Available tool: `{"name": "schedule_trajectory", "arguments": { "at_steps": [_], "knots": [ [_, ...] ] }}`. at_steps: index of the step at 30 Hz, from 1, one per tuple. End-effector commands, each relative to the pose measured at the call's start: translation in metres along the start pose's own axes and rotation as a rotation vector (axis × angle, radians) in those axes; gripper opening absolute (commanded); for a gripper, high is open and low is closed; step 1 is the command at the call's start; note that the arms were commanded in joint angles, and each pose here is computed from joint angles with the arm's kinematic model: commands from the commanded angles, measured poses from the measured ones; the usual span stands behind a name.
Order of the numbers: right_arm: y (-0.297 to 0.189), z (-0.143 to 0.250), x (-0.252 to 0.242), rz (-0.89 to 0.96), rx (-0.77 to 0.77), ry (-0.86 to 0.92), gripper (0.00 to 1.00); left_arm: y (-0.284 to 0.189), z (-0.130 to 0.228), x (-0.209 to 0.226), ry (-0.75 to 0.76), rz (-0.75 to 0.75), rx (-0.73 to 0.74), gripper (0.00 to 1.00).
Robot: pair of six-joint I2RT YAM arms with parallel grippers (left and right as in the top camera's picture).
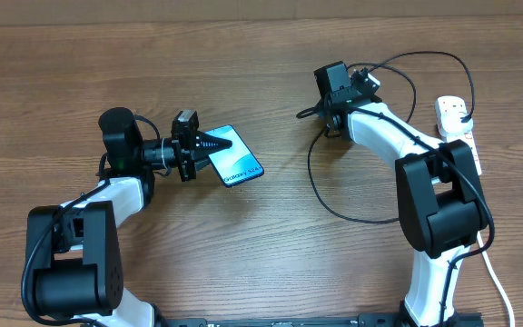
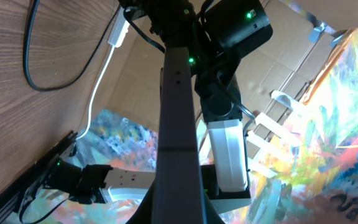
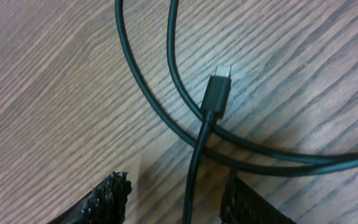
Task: Plug charger to phone and switch on socket
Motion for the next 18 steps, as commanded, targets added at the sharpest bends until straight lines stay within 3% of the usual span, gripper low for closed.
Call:
{"name": "schedule_trajectory", "arguments": {
  "at_steps": [1,7,12,18],
  "knots": [
    [0.004,-0.008,0.005,0.004,-0.05,0.003,0.51,0.002,-0.001,-0.008,0.039,0.0,0.004,0.04],
    [0.013,-0.001,0.005,0.007,-0.039,-0.006,0.43,0.002,-0.001,-0.008,0.038,0.0,0.002,0.04],
    [0.01,0.008,0.01,0.01,-0.047,-0.046,0.26,0.002,-0.003,-0.008,0.037,0.001,-0.01,0.04],
    [0.006,0.005,0.011,0.023,-0.051,-0.063,0.13,0.002,-0.003,-0.008,0.038,0.001,-0.011,0.04]
  ]
}}
Point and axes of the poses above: each gripper's point midway between its finger pads, its own y axis out along the fingers, its own x axis along the line the jaws close on, z = x × y, the point moved 6 cm from there along -y, back along the fingers, and after that the axes turned 6 degrees about y, right-handed, at the moved point
